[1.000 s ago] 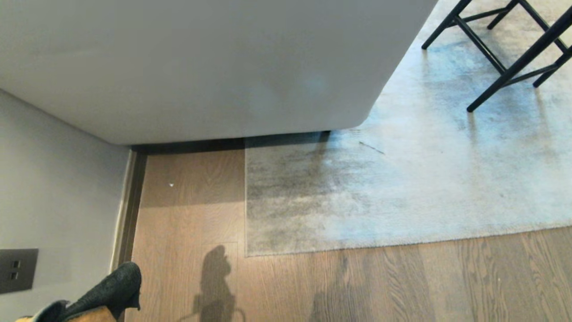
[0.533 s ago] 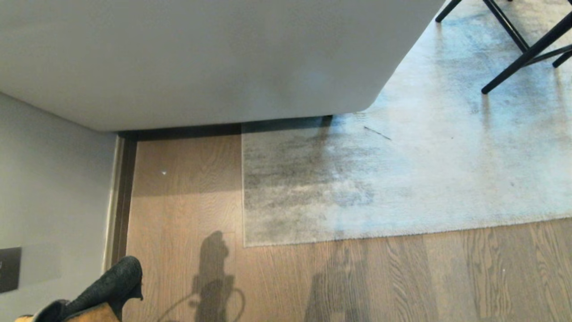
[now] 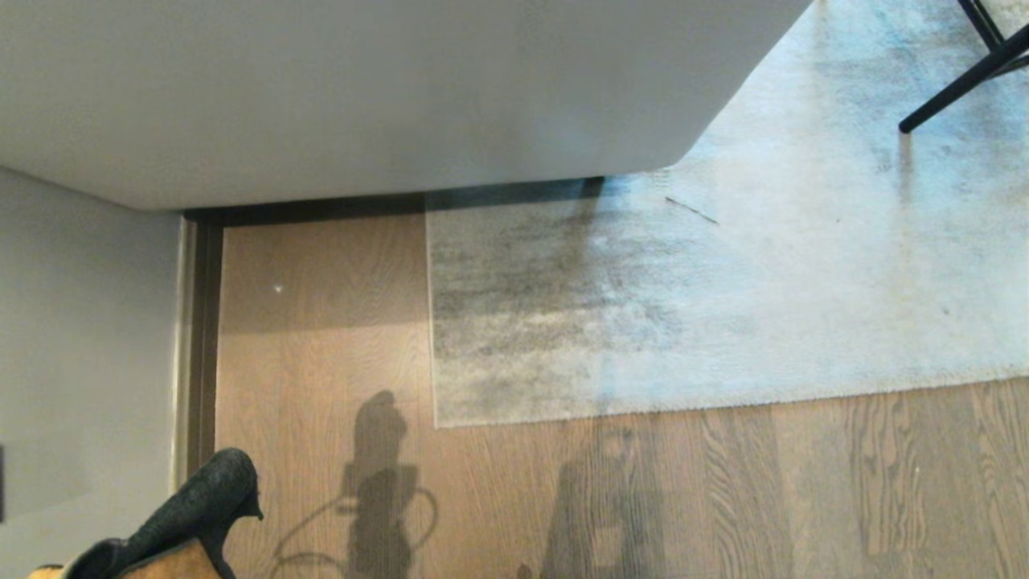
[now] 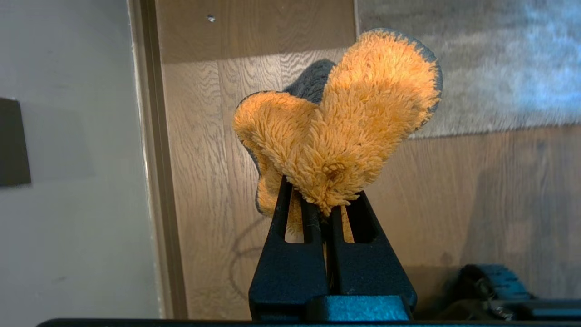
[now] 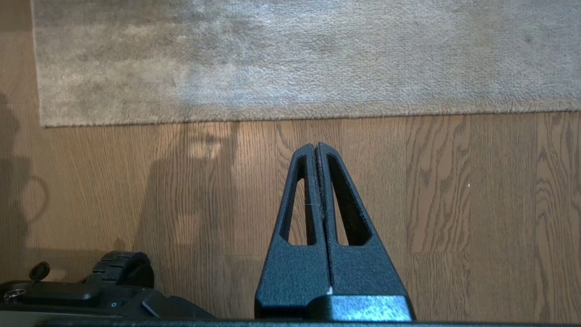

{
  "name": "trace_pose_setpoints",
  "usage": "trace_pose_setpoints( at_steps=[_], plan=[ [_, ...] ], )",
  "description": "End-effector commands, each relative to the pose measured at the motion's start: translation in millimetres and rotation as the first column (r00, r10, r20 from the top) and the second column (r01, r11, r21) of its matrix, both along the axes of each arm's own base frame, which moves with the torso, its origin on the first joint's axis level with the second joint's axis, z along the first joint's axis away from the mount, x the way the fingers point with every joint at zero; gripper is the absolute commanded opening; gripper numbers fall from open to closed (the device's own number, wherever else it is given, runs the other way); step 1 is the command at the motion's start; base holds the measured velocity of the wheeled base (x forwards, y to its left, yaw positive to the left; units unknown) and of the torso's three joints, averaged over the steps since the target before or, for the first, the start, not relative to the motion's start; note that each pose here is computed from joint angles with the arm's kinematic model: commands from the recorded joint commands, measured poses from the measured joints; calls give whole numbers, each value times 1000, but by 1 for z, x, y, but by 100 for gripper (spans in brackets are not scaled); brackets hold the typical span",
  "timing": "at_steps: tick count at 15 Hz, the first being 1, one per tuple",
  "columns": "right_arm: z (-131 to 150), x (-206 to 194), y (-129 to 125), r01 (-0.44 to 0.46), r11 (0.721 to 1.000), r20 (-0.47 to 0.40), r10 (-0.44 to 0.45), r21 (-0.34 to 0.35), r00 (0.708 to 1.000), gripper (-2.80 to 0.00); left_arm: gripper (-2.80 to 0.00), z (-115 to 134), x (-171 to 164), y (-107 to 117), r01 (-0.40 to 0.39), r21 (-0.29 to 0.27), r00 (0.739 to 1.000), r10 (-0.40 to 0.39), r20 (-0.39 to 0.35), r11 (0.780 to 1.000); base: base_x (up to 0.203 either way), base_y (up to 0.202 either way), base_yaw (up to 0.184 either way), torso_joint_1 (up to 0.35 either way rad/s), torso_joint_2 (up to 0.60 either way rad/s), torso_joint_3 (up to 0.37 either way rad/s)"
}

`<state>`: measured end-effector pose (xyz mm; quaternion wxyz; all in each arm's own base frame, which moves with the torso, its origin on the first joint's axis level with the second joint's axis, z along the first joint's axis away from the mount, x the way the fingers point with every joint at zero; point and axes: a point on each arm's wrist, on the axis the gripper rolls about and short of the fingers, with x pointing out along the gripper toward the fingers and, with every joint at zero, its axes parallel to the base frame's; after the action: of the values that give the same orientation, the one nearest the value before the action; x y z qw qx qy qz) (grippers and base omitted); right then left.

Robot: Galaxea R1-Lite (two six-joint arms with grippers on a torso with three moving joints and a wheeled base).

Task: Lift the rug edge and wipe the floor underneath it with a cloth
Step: Put down the rag

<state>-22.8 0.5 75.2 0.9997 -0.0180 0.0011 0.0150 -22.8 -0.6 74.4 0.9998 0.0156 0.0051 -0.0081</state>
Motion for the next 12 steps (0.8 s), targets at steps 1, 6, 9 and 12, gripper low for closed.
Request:
trace_pose_setpoints(
  at_steps=[1, 6, 9, 12],
  plan=[
    [0, 0, 0, -1, 1000, 0, 1, -1, 1000, -280, -280, 0, 0, 0, 3, 21, 1000, -3, 2, 1000, 0, 0, 0, 2, -2, -42],
    [0, 0, 0, -1, 1000, -2, 1, -1, 1000, -280, -280, 29, 6, -1, 69, 74, 996, -65, -58, 995, 0, 0, 0, 1, 0, -6],
    [0, 0, 0, -1, 1000, -1, 1, -1, 1000, -280, -280, 56, 29, -2, 133, 88, 977, -115, -182, 987, 0, 0, 0, 0, 0, 0],
    [0, 0, 0, -1, 1000, -2, 1, -1, 1000, -280, -280, 71, 71, -5, 177, 96, 942, -141, -304, 979, 0, 0, 0, 0, 0, 0]
  ],
)
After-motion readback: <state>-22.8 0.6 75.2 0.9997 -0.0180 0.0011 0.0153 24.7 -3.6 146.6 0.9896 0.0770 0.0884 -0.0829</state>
